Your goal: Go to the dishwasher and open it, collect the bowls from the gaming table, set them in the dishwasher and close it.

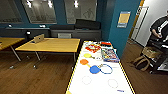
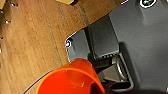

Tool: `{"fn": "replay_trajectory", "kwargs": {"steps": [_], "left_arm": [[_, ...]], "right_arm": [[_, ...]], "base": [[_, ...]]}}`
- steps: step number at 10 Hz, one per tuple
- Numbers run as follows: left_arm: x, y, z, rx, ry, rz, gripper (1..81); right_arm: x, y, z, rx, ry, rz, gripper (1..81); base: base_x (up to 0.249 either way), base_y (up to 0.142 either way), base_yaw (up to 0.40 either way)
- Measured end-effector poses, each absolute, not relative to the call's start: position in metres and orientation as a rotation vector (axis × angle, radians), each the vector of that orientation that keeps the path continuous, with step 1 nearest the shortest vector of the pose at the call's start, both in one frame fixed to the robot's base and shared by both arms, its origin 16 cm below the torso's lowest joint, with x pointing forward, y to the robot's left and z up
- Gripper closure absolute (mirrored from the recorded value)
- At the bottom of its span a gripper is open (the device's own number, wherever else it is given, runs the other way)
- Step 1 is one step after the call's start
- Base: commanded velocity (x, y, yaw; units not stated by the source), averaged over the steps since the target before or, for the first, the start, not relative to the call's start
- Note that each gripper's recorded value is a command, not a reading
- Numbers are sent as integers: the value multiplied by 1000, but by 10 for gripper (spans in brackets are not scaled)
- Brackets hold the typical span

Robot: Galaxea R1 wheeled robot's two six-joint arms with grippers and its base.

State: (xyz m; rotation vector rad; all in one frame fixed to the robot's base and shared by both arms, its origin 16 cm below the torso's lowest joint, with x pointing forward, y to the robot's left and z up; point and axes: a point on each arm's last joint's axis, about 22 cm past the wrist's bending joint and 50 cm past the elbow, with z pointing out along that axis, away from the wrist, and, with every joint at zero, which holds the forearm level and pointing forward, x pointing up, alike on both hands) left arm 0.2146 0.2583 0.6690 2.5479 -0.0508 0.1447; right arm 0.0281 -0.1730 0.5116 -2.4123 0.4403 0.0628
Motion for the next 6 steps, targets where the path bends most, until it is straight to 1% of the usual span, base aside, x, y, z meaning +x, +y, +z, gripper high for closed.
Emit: {"fn": "replay_trajectory", "kwargs": {"steps": [1, 2, 4, 6], "left_arm": [[202, 273, 649, 2577, -44, 145, 811], [189, 281, 635, 2588, -49, 153, 811], [153, 273, 611, 2572, -64, 128, 811], [137, 275, 594, 2570, -82, 145, 811]], "right_arm": [[28, -172, 510, -2415, 440, 62, 811], [28, -174, 507, -2422, 441, 59, 811], [20, -180, 501, -2443, 446, 67, 811], [13, -182, 495, -2460, 448, 71, 811]], "base": [[0, 0, 0], [0, 0, 0], [0, 0, 0], [0, 0, 0]]}}
